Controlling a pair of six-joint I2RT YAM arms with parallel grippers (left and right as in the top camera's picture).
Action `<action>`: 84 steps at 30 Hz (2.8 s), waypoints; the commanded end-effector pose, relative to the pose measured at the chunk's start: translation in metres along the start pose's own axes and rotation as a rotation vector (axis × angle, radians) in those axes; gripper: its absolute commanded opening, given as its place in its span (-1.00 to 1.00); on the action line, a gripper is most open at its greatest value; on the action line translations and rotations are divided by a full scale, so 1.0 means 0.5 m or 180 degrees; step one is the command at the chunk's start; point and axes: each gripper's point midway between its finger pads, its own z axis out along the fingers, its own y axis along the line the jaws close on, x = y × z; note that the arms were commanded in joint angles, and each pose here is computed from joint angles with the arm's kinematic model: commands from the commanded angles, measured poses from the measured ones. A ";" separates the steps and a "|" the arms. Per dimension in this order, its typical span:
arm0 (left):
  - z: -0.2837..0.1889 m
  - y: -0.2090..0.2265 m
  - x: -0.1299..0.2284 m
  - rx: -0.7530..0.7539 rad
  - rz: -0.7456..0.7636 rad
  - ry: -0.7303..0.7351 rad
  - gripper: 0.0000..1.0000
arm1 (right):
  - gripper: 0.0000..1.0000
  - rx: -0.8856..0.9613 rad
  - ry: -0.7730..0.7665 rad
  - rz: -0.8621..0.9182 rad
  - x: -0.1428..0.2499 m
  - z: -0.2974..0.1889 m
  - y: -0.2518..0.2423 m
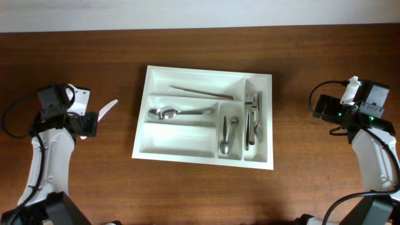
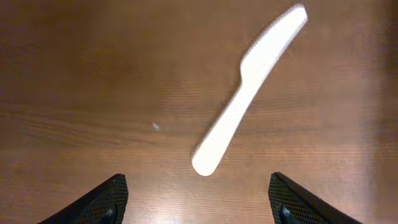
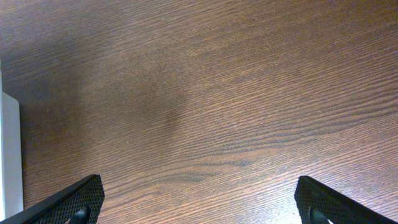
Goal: Pack container
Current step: 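Move the left gripper back left and grasp the white plastic knife, then carry the white knife over the tray with the left gripper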
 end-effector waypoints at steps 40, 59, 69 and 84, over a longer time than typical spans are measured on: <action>0.196 -0.099 -0.022 0.1207 0.1760 0.1134 0.08 | 0.98 0.0004 -0.0026 -0.0009 -0.009 -0.002 -0.004; 0.213 -0.098 -0.017 0.1150 0.1531 0.1190 -0.96 | 0.97 0.0004 -0.0026 -0.0009 -0.009 -0.002 -0.004; 0.142 -0.072 -0.080 0.1000 0.1555 0.0966 -0.96 | 0.97 0.0004 -0.0026 -0.0009 -0.009 -0.002 -0.004; -0.183 -0.167 -0.204 0.1044 0.2630 -0.0062 -0.97 | 0.98 0.0004 -0.0026 -0.0009 -0.009 -0.002 -0.004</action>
